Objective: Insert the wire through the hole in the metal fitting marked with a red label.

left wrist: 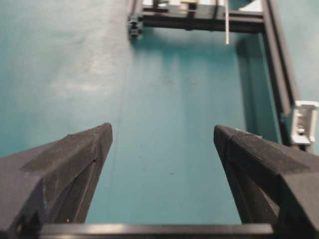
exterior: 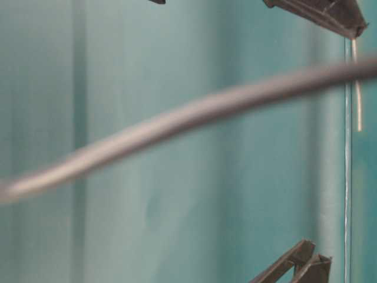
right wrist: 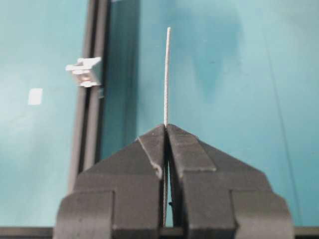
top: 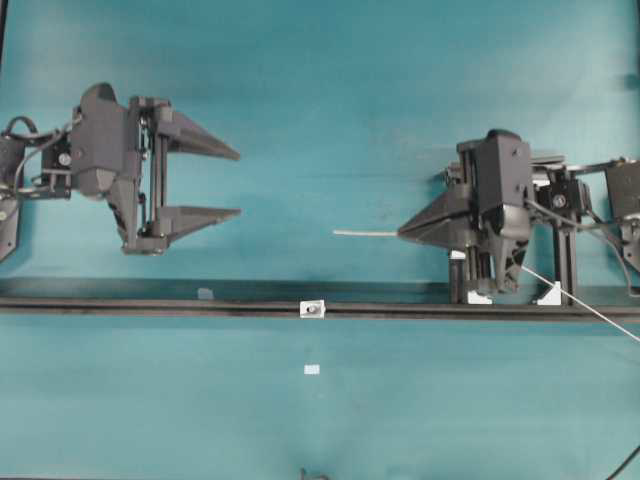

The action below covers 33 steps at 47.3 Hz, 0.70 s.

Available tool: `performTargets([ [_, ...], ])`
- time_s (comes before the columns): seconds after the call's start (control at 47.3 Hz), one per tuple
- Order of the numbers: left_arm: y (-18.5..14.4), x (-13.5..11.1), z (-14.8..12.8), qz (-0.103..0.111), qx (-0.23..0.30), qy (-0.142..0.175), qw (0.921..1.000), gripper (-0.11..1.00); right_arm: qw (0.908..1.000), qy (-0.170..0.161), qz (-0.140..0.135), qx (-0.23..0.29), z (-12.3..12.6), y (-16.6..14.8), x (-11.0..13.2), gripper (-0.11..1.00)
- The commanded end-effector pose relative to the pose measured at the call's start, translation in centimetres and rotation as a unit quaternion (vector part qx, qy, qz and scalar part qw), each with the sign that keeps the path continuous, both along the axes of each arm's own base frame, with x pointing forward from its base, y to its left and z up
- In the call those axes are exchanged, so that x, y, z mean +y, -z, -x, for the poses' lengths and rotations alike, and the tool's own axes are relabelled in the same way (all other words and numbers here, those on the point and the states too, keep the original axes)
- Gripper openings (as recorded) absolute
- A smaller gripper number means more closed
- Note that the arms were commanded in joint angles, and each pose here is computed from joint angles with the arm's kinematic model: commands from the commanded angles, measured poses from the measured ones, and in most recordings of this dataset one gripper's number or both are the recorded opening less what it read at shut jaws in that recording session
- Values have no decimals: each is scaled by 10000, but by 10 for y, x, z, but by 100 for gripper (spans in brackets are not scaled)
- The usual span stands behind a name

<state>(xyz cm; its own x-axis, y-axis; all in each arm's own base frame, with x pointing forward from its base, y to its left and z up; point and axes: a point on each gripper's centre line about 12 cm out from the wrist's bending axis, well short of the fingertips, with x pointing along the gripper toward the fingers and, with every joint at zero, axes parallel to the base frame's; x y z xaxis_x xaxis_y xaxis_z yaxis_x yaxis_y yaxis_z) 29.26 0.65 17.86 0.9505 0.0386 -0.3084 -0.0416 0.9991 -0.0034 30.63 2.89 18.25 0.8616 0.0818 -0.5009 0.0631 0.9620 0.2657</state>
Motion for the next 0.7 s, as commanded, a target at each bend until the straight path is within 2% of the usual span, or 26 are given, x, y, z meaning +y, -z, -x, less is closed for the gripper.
performTargets([
  [0.0, -11, -8, -5, 25, -161, 120, 9998, 78, 9998, -45, -81, -192, -3, -10, 6, -1],
  [0.359, -13, -34, -9, 130, 58, 508, 9986, 78, 9983, -128, -459, -336, 4, -6, 27, -1],
  [0.529, -7, -41, -8, 459, 405, 510, 9968, 78, 9975, -136, -622, -294, 3, 0, 37, -1],
  [0.677, -4, -48, -8, 556, 475, 572, 9957, 78, 9974, -89, -701, -113, -1, 11, 41, -1],
])
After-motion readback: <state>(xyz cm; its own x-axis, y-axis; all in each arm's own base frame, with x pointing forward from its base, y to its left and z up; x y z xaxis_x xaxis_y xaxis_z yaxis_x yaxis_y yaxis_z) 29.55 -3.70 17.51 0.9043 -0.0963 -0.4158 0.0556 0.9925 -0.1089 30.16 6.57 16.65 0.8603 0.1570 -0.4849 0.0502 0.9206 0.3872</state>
